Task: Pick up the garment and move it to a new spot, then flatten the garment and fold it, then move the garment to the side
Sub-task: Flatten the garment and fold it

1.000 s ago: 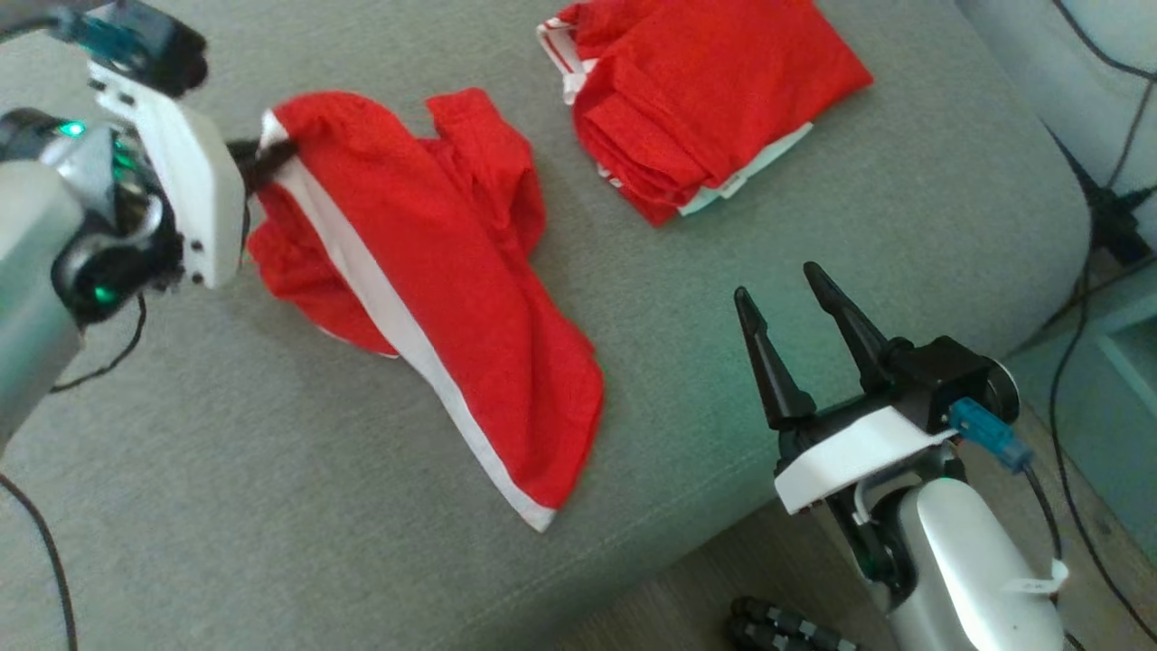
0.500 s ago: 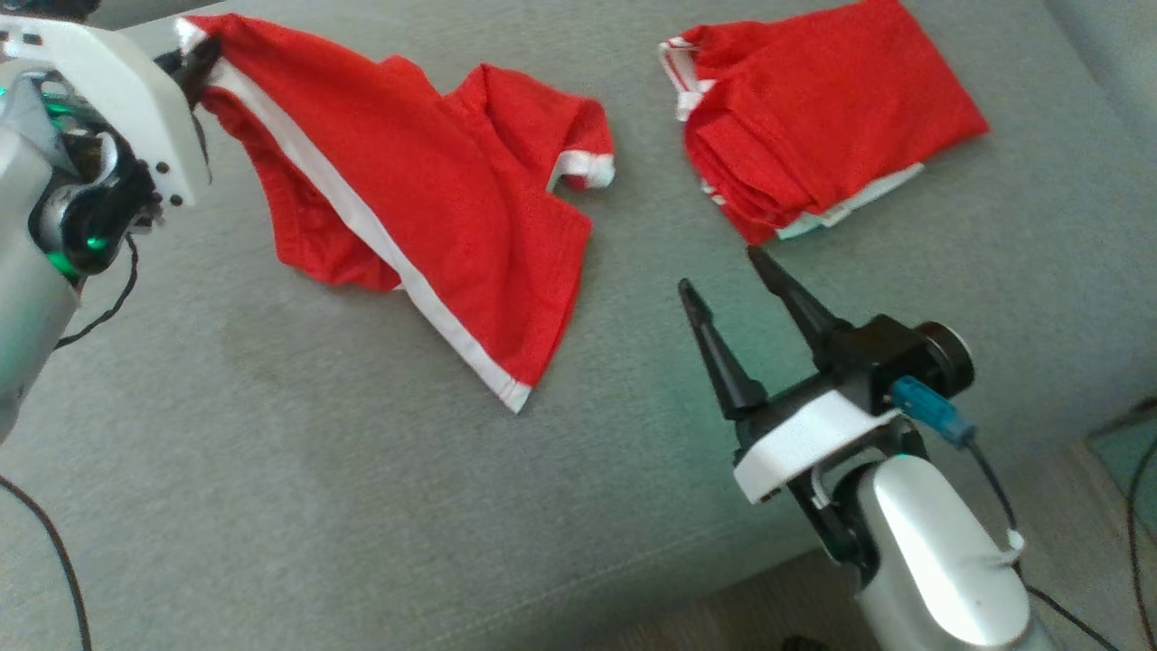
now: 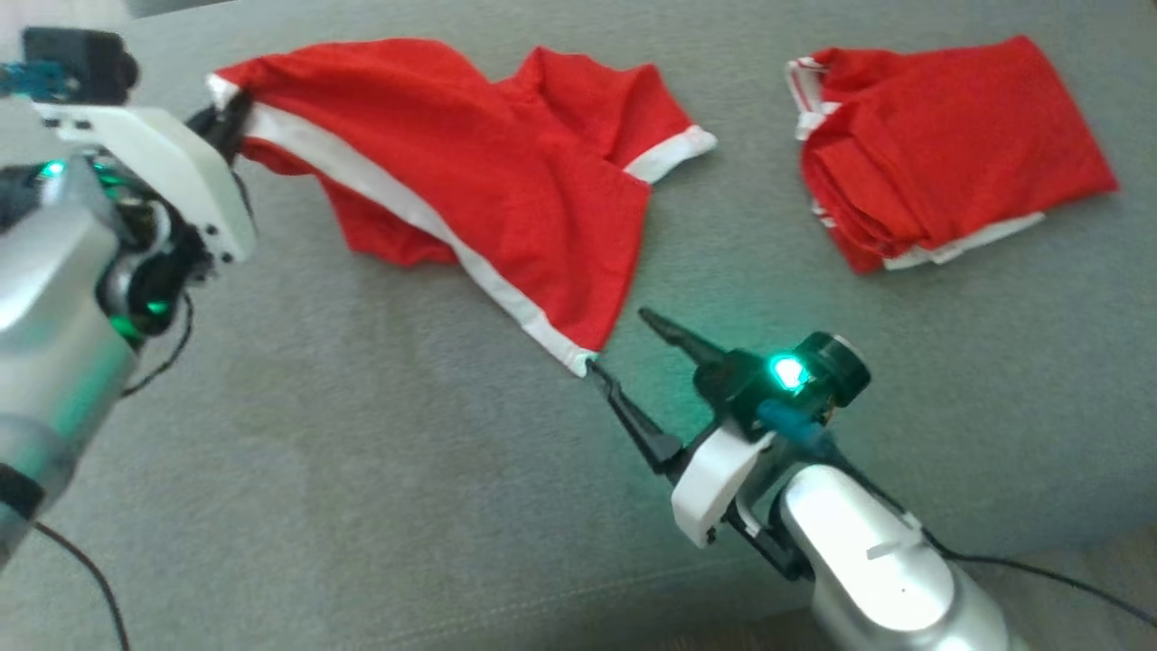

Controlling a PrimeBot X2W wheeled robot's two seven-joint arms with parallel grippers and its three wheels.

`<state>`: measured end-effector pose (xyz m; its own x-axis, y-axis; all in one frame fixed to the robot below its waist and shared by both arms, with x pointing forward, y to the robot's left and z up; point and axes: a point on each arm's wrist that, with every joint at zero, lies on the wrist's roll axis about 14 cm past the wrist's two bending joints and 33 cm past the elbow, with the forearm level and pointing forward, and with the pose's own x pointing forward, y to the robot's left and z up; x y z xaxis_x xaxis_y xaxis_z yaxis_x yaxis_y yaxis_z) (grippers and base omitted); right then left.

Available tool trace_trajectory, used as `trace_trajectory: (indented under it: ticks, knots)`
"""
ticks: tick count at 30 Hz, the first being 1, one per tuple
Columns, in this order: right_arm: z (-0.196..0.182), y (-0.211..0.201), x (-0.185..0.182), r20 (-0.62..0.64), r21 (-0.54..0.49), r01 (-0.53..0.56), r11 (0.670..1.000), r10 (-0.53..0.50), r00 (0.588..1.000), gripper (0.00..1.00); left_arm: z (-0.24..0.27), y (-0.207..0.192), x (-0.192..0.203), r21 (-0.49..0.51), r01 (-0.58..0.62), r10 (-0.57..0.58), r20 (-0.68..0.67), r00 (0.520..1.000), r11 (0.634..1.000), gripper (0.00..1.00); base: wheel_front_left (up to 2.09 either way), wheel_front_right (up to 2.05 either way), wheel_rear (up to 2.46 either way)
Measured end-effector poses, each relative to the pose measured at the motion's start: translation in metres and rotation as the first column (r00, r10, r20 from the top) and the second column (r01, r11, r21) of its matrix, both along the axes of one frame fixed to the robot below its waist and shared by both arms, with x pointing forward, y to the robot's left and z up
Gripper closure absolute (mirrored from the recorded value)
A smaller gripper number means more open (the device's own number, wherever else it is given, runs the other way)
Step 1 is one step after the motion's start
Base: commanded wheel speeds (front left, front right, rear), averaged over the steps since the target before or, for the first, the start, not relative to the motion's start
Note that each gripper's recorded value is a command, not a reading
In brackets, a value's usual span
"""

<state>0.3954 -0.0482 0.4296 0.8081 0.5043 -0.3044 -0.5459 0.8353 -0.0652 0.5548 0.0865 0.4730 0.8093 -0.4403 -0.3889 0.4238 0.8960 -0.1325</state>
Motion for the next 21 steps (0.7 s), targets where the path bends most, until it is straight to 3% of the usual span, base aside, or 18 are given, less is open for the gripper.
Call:
trace_trajectory:
  ticks: [8, 21]
  knots:
    - [-0.038, 0.022, -0.007, -0.094, -0.107, -0.15, 0.983, 0.14, 0.986, 0.0, -0.002, 0.01, -0.017, -0.045, -0.023, 0.024, 0.01, 1.0, 0.999, 1.0, 0.0, 0.0, 0.0]
    - [-0.064, 0.017, 0.004, -0.16, -0.174, -0.183, 0.968, 0.156, 0.975, 0.0, -0.003, 0.012, -0.022, -0.071, -0.026, 0.026, 0.007, 1.0, 0.997, 1.0, 0.0, 0.0, 0.0]
